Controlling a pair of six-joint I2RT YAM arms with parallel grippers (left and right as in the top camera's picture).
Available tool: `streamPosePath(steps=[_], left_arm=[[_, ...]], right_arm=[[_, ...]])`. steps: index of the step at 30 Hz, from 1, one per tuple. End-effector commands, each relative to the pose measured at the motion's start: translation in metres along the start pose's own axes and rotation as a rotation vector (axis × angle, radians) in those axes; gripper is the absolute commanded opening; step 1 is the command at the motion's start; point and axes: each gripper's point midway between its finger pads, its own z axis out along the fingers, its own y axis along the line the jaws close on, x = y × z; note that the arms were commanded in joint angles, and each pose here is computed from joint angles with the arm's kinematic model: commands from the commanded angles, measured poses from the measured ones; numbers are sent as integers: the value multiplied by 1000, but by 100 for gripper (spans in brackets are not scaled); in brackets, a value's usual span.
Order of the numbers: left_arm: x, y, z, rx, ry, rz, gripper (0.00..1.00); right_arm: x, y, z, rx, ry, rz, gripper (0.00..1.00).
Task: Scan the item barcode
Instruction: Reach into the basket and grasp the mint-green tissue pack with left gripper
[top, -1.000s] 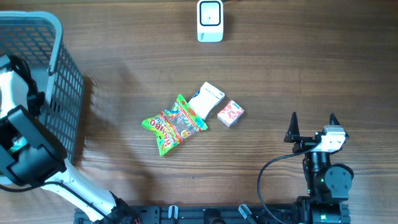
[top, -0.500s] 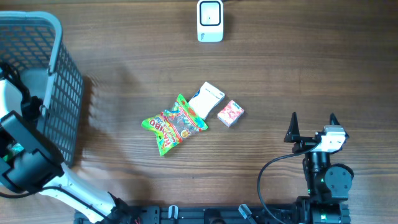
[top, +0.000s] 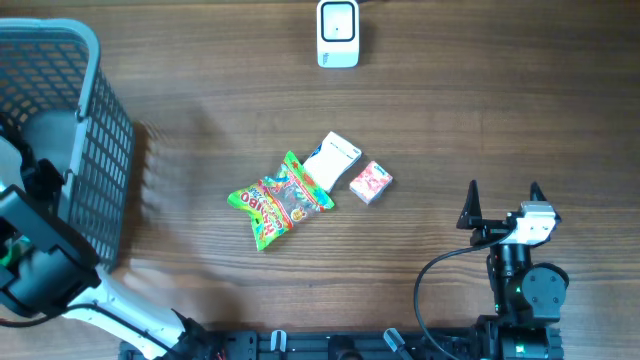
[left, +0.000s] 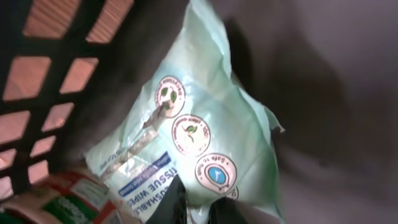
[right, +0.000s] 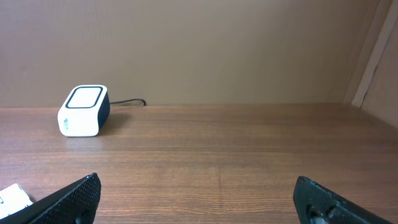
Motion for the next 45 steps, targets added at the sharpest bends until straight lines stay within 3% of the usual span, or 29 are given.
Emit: streamPosePath(steps=[1, 6, 9, 11, 16, 20, 24, 27, 29, 32, 33, 34, 35, 36, 37, 38, 40, 41, 42, 43, 44, 45], left_arm=[[-26, -25, -74, 200, -167, -67, 4], [-29, -42, -195, 469, -433, -48, 4], [-17, -22, -243, 487, -559, -86, 4], [-13, -8, -226, 374, -516, -109, 100], [-3, -15, -139, 222, -305, -64, 100], [23, -27, -47, 97, -40, 4, 99], [33, -37, -15, 69, 63, 44, 95], [34, -32, -6, 43, 74, 39, 84], [34, -34, -2, 45, 67, 36, 66], [32, -37, 0, 60, 57, 34, 61], [32, -37, 0, 60, 57, 34, 62], [32, -37, 0, 60, 55, 33, 72], [31, -38, 1, 60, 49, 31, 92], [30, -38, 2, 60, 44, 29, 93], [30, -39, 4, 60, 40, 28, 89], [32, -40, 7, 60, 40, 29, 74], [38, -42, 14, 60, 48, 35, 59], [42, -43, 18, 59, 56, 37, 47], [43, -43, 18, 59, 59, 38, 26], [44, -43, 18, 59, 63, 40, 12], [44, -43, 17, 59, 65, 41, 4], [42, -43, 16, 60, 60, 39, 4]], right_arm=[[-3, 1, 0, -6, -12, -14, 100], [-3, 1, 0, -6, -12, -14, 100], [-3, 1, 0, -6, -12, -14, 100], [-3, 1, 0, -6, -12, -14, 100], [-3, 1, 0, -6, -12, -14, 100], [-3, 1, 0, -6, -12, -14, 100], [-3, 1, 0, -6, -12, -14, 100], [-3, 1, 0, -6, -12, -14, 100], [-3, 1, 0, -6, -12, -13, 100], [-3, 1, 0, -6, -12, -14, 99], [-3, 1, 0, -6, -12, -14, 100], [-3, 1, 0, -6, -12, -14, 100], [-3, 1, 0, -6, -12, -13, 100], [-3, 1, 0, -6, -12, -13, 100], [-3, 1, 0, -6, -12, -14, 100], [-3, 1, 0, -6, -12, -13, 100], [-3, 1, 0, -6, -12, -14, 100], [-3, 1, 0, -6, -12, -14, 100], [-3, 1, 0, -6, -12, -14, 100], [-3, 1, 0, -6, -12, -14, 100], [-3, 1, 0, -6, -12, -14, 100], [-3, 1, 0, -6, -12, -14, 100]])
